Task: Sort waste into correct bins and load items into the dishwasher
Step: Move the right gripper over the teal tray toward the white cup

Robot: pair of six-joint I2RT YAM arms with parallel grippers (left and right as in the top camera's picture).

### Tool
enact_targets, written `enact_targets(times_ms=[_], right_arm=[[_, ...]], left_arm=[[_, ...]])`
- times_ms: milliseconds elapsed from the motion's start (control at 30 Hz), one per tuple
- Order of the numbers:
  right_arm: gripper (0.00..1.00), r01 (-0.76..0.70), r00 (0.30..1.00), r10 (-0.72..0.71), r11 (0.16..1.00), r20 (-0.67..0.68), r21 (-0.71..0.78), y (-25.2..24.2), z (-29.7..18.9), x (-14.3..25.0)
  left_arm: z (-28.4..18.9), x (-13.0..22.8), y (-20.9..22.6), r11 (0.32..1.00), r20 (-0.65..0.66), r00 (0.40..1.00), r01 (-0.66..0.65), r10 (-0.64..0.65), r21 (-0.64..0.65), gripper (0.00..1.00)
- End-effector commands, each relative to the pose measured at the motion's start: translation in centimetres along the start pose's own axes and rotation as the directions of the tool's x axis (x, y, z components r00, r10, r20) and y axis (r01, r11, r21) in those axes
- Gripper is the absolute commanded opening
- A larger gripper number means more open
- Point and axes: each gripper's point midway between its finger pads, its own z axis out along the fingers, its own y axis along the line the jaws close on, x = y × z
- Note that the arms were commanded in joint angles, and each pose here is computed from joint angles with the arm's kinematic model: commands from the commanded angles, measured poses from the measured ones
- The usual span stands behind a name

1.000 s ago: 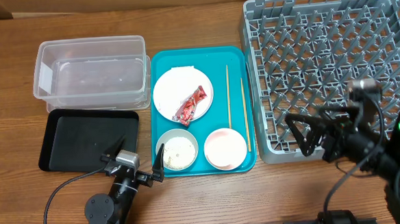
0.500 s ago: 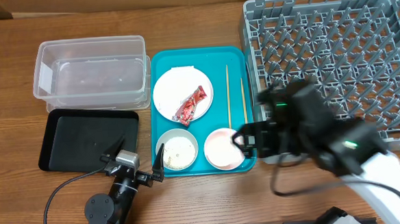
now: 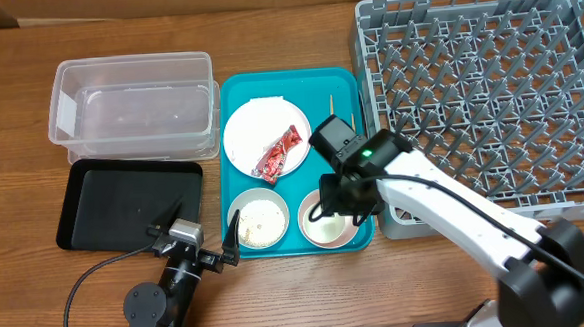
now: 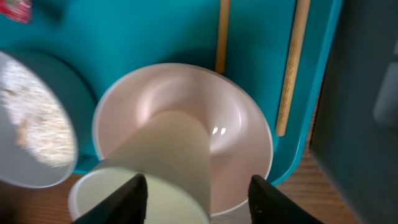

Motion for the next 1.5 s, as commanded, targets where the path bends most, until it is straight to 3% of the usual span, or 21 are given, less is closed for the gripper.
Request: enact_targets(times_ms=[0, 133, 367, 433, 567, 867, 1067, 1167, 1233, 1267, 1300, 1467], right_arm=[[0.41, -0.029, 0.999, 0.030, 0.999, -0.022, 0.040, -0.5, 1.2, 0.1], [0.23, -0.030, 0.999, 0.031, 0.999, -0.027, 0.036, -0.6, 0.9, 0.4], [0.13, -0.017, 0.995, 0.017, 1.000, 0.100, 0.002, -0.5, -3.4, -0.5], [0.04, -0.008, 0.986, 0.010, 1.000, 0.165, -0.013, -0.7, -5.3, -0.9], [0.04, 0.016, 0.942, 0.005, 0.998, 0.334, -0.058, -1.1, -10.1, -1.5], [0.04, 0.053, 0.906, -0.002, 0.993, 0.424, -0.107, -1.7, -13.8, -0.5], [0.04, 0.077, 0.843, 0.033, 0.981, 0.537, -0.181, -1.5, -17.4, -0.7], [0.08, 0.102, 0.800, 0.059, 0.967, 0.597, -0.232, -1.5, -19.8, -0.2], [0.22, 0.116, 0.778, 0.072, 0.960, 0.624, -0.256, -1.7, -21.1, 0.2], [0.36, 0.127, 0.759, 0.084, 0.953, 0.645, -0.274, -1.9, -22.1, 0.6], [0.41, 0.130, 0.751, 0.090, 0.951, 0.655, -0.279, -2.1, -22.5, 0.8], [0.43, 0.132, 0.723, 0.107, 0.948, 0.683, -0.288, -3.1, -23.8, 1.7]], left_arm=[[0.0, 0.0, 0.1, 1.000, 0.006, 1.000, -0.014, 0.014, -0.002, 1.00], [0.0, 0.0, 0.1, 1.000, 0.006, 1.000, -0.014, 0.014, -0.002, 1.00], [0.0, 0.0, 0.1, 1.000, 0.006, 1.000, -0.014, 0.014, -0.002, 1.00], [0.0, 0.0, 0.1, 1.000, 0.006, 1.000, -0.014, 0.014, -0.002, 1.00], [0.0, 0.0, 0.1, 1.000, 0.006, 1.000, -0.014, 0.014, -0.002, 1.00], [0.0, 0.0, 0.1, 1.000, 0.006, 1.000, -0.014, 0.014, -0.002, 1.00], [-0.1, -0.5, -0.3, 1.000, 0.025, 1.000, -0.010, 0.009, 0.016, 1.00], [-0.2, -0.9, -2.3, 0.989, 0.032, 0.998, 0.042, -0.047, 0.139, 1.00], [-0.6, -0.7, -4.1, 0.966, 0.005, 0.995, 0.095, -0.099, 0.242, 1.00], [-1.2, -0.6, -6.1, 0.919, -0.039, 0.985, 0.170, -0.167, 0.355, 1.00], [-1.4, -0.4, -6.7, 0.901, -0.062, 0.979, 0.201, -0.192, 0.384, 1.00], [-1.8, -2.8, -6.7, 0.847, -0.098, 0.923, 0.381, -0.372, 0.371, 1.00]])
